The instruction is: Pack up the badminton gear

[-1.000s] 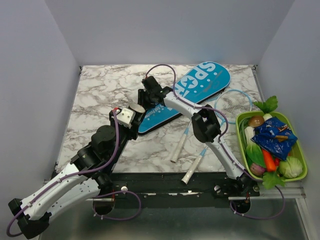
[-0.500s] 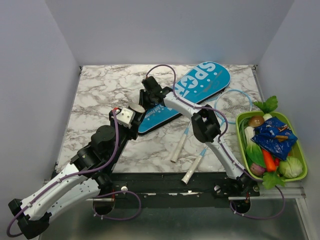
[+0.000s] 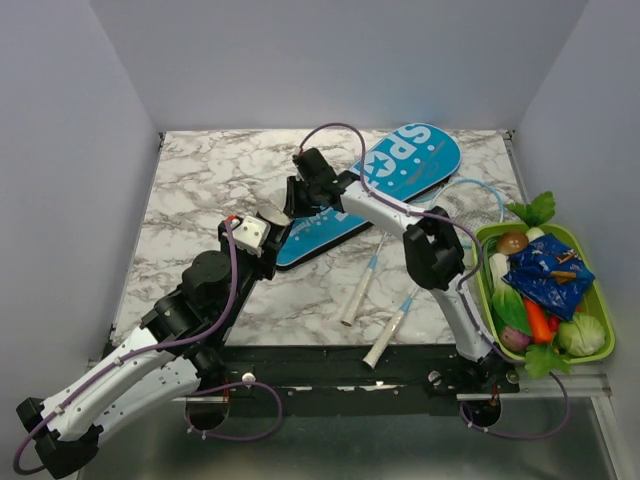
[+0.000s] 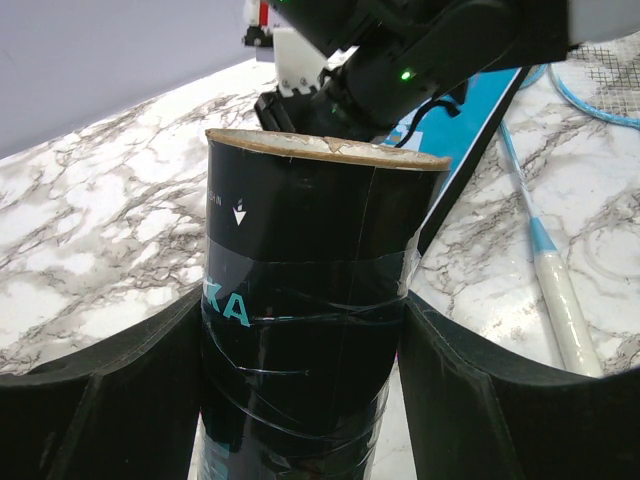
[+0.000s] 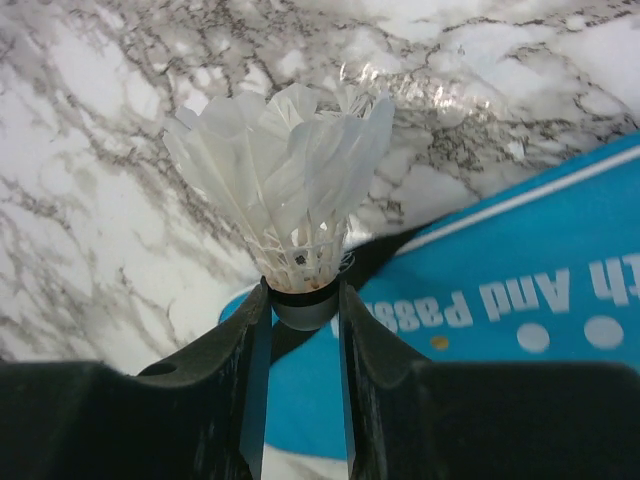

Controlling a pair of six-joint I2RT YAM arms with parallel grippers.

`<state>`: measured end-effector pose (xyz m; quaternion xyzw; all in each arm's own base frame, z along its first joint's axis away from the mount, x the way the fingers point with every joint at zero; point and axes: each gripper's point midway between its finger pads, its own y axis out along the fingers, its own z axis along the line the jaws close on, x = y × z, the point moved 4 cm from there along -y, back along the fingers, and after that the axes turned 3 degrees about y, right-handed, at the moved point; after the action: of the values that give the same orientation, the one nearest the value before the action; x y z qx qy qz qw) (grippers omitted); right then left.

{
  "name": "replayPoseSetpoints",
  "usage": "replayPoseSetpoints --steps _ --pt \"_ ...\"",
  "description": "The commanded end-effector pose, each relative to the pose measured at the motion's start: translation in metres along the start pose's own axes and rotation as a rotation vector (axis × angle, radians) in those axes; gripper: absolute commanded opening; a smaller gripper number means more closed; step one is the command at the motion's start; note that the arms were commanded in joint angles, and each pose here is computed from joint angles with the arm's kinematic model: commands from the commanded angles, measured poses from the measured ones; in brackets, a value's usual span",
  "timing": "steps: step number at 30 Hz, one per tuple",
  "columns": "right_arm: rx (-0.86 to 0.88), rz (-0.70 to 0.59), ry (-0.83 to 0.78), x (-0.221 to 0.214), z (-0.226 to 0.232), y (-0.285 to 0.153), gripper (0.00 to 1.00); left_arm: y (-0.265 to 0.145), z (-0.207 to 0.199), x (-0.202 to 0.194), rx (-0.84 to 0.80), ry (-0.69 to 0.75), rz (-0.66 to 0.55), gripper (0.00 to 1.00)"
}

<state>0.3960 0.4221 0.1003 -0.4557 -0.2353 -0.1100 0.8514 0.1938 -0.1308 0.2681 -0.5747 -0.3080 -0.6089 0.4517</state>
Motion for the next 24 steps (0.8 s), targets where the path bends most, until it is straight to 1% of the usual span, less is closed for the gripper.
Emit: replayPoseSetpoints --steps 1,3,6,7,10,11,13,14,15,17,18,19,20,21,22,23,24 --pt "0.036 -0.092 -0.046 0.013 0.018 -0.049 0.15 -0.001 -0.006 -0.010 -0.002 -0.127 0.026 0.00" --pt "0.015 -0.101 -0.049 0.009 0.013 -0.062 0.15 -0.001 -0.005 -0.009 0.005 -0.126 0.022 0.00" --pt "-0.058 -0.109 -0.033 -0.009 -0.005 -0.089 0.15 -0.002 -0.004 -0.009 0.008 -0.127 0.020 0.00" --pt "-0.080 -0.102 -0.025 -0.022 -0.015 -0.105 0.15 -0.002 -0.004 -0.009 0.011 -0.125 0.020 0.00" --pt "-0.163 -0.131 0.018 -0.040 -0.036 -0.127 0.15 -0.001 -0.005 -0.010 0.008 -0.123 0.026 0.00" --pt "-0.191 -0.148 0.052 -0.052 -0.047 -0.142 0.15 0.000 -0.005 -0.010 0.007 -0.121 0.029 0.00" --pt "-0.227 -0.166 0.097 -0.067 -0.059 -0.156 0.16 0.001 -0.006 -0.011 0.002 -0.119 0.034 0.00" --pt "-0.226 -0.228 0.155 -0.064 -0.058 -0.174 0.17 0.001 -0.006 -0.011 0.006 -0.118 0.036 0.00" --pt "-0.275 -0.203 0.188 -0.087 -0.078 -0.174 0.17 0.001 -0.006 -0.011 0.005 -0.118 0.037 0.00" --pt "-0.290 -0.238 0.297 -0.101 -0.088 -0.180 0.15 0.001 -0.006 -0.012 0.005 -0.117 0.039 0.00" --pt "-0.311 -0.238 0.333 -0.118 -0.101 -0.185 0.14 0.001 -0.005 -0.012 0.009 -0.117 0.039 0.00" --pt "-0.324 -0.245 0.373 -0.128 -0.108 -0.187 0.12 0.002 -0.005 -0.012 0.009 -0.118 0.039 0.00" --pt "-0.324 -0.271 0.452 -0.132 -0.112 -0.187 0.12 0.002 -0.006 -0.012 0.006 -0.118 0.039 0.00" --pt "-0.329 -0.282 0.489 -0.138 -0.116 -0.188 0.11 0.002 -0.006 -0.012 0.005 -0.118 0.039 0.00" --pt "-0.352 -0.277 0.526 -0.153 -0.128 -0.189 0.10 0.002 -0.006 -0.012 0.005 -0.117 0.042 0.00" --pt "-0.353 -0.302 0.597 -0.156 -0.130 -0.188 0.08 0.002 -0.006 -0.013 0.003 -0.116 0.043 0.00" --pt "-0.362 -0.306 0.631 -0.162 -0.135 -0.188 0.07 0.002 -0.006 -0.012 0.002 -0.117 0.042 0.00"
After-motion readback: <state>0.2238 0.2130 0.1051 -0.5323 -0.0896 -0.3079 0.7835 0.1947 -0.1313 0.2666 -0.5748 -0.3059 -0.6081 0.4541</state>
